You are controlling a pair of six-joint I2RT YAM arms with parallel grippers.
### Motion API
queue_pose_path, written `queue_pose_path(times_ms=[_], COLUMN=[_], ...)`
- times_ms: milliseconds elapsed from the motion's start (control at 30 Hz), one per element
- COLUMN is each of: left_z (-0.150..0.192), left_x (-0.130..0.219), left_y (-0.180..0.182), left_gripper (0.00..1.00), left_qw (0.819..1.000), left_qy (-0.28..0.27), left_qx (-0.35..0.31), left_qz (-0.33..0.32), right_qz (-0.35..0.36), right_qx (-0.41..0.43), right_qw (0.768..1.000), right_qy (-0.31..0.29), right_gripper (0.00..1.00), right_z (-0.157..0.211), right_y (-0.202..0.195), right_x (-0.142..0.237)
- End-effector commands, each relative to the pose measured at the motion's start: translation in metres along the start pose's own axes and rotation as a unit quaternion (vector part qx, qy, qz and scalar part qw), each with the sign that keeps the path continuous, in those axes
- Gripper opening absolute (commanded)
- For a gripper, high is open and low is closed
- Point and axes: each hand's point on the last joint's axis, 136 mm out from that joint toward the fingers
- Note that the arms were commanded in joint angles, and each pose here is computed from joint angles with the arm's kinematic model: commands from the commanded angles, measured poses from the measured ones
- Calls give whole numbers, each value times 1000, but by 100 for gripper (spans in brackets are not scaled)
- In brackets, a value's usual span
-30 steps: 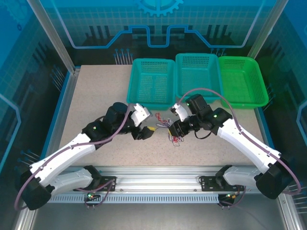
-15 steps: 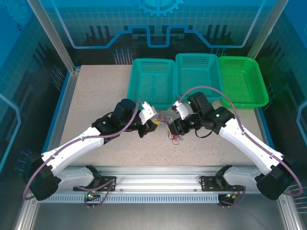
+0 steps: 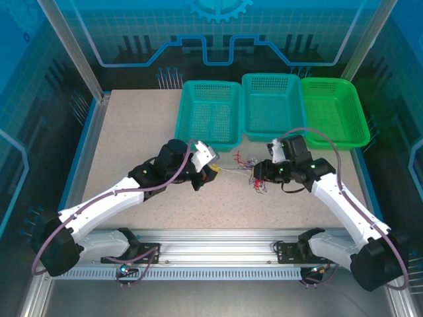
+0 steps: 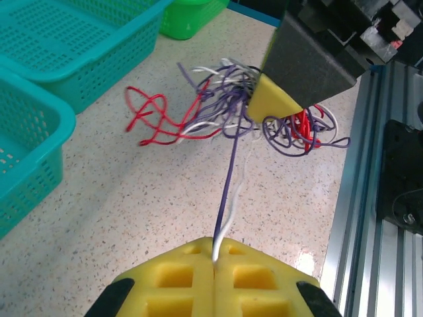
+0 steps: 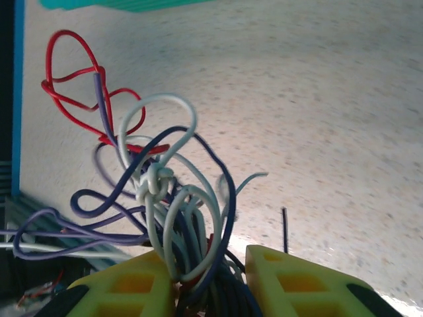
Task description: Untangle the cables
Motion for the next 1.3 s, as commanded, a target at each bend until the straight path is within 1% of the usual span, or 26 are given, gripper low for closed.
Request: queue_pose_path(times_ms=[0,67,133,267,333,400,533,633,700,733,767,833,867,967,1033,1067,1133,1267], left_z=[-17,-17,-16,-10,-9,-7,3,9,10,11,12,12,11,4,1,-2,-4,-9], left_x=[17,19,21,27,30,32,19,9,5,2,0,-4,-4,0,5,7,10,16], left_y=[10,17,23,32,35,35,27,29,30,29,26,17,13,6,3,0,-4,-9], left_gripper=[0,0,0,0,0,0,0,0,0,4,11,23,28,36,52,59,65,67], left_qw=[998,997,995,992,990,990,992,990,988,988,988,991,993,998,1000,1000,999,995], left_qy=[-46,-52,-54,-56,-62,-67,-53,-49,-54,-53,-49,-35,-27,-15,-8,-3,9,27], left_qx=[18,26,32,47,52,58,87,113,127,134,137,127,113,61,15,-8,-41,-99], left_qz=[-39,-58,-75,-103,-112,-110,-72,-67,-65,-59,-49,-33,-28,-25,-25,-22,-17,-15], right_qz=[150,198,218,239,237,219,121,115,96,77,43,-20,-38,-66,-80,-89,-112,-141], right_qx=[-86,-134,-189,-287,-300,-281,-233,-188,-163,-148,-124,-61,-29,73,127,148,178,219], right_qw=[984,970,957,928,924,934,964,975,982,986,991,997,998,995,988,985,977,965], right_qy=[32,44,38,-4,-28,-39,-36,-20,-20,-25,-30,-39,-39,-28,-24,-21,-21,-26], right_gripper=[29,28,26,28,27,26,24,24,24,24,25,27,27,27,26,26,25,24], right_z=[32,50,62,75,71,59,37,33,27,21,14,0,-4,-13,-19,-20,-24,-30], right_y=[-67,-91,-111,-140,-146,-142,-109,-91,-79,-70,-57,-27,-15,17,36,44,61,89], right_x=[7,13,19,37,42,40,13,1,-3,-4,-5,-2,2,15,25,28,36,49])
Point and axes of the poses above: each hand's point on the last joint's axis, 136 mm out from that joint toward the fingers, its own x axis back along the fingers, its own y axis along the line the jaws close on, z = x × y, and after that the axes turned 15 degrees about x, right-handed
